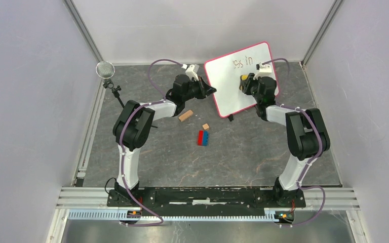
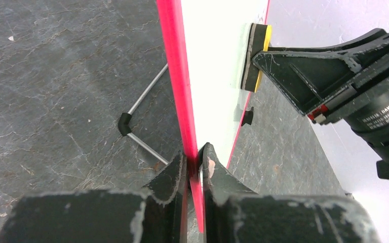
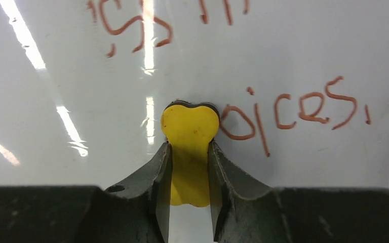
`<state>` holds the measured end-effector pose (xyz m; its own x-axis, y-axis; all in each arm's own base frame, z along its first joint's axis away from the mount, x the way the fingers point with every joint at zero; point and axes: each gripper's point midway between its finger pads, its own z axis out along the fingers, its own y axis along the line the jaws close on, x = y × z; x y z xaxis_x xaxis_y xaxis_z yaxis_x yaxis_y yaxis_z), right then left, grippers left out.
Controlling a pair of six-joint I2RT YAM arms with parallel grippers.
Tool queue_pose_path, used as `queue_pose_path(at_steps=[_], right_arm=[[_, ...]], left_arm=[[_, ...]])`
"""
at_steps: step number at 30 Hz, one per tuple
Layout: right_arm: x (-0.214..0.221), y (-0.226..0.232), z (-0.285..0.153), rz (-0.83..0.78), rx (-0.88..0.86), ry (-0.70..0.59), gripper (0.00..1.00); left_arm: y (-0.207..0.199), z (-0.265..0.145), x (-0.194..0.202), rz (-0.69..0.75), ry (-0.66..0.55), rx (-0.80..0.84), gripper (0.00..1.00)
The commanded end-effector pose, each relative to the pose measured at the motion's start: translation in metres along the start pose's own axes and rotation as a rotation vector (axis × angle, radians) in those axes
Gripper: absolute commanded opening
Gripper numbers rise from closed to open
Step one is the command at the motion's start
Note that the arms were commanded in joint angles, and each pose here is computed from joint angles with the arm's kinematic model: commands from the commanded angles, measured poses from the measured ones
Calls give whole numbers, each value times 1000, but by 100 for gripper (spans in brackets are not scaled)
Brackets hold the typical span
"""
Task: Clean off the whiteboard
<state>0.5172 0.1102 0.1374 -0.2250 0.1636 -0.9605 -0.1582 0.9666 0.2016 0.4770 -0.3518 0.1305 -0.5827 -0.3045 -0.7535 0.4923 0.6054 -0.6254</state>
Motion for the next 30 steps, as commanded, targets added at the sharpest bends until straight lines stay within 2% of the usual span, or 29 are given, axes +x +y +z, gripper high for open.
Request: queue_pose_path(at_steps=[1,5,9,12,21,24,30], right_arm=[[14,-32,1,109,46,21,0],[23,-59,-3,166,95,43,0],[20,-60,-2,149,97,45,0],[17,-42,4,134,55,46,0],[-10,66,19,-55,-116,27,0],[-22,90,21,-64,-184,-5,0],[-22,65,33,-71,-101,18,0]], left_arm=[[38,-7,-13,56,-41,-191,2],[41,-8,-12,60,-38,-207,2],[40,-7,-12,58,-36,-202,2],[39,-6,-11,53,-32,-192,2],[38,-6,-12,57,-32,-189,2],[38,-6,-12,58,-32,-189,2],[38,-8,-13,64,-35,-192,2]])
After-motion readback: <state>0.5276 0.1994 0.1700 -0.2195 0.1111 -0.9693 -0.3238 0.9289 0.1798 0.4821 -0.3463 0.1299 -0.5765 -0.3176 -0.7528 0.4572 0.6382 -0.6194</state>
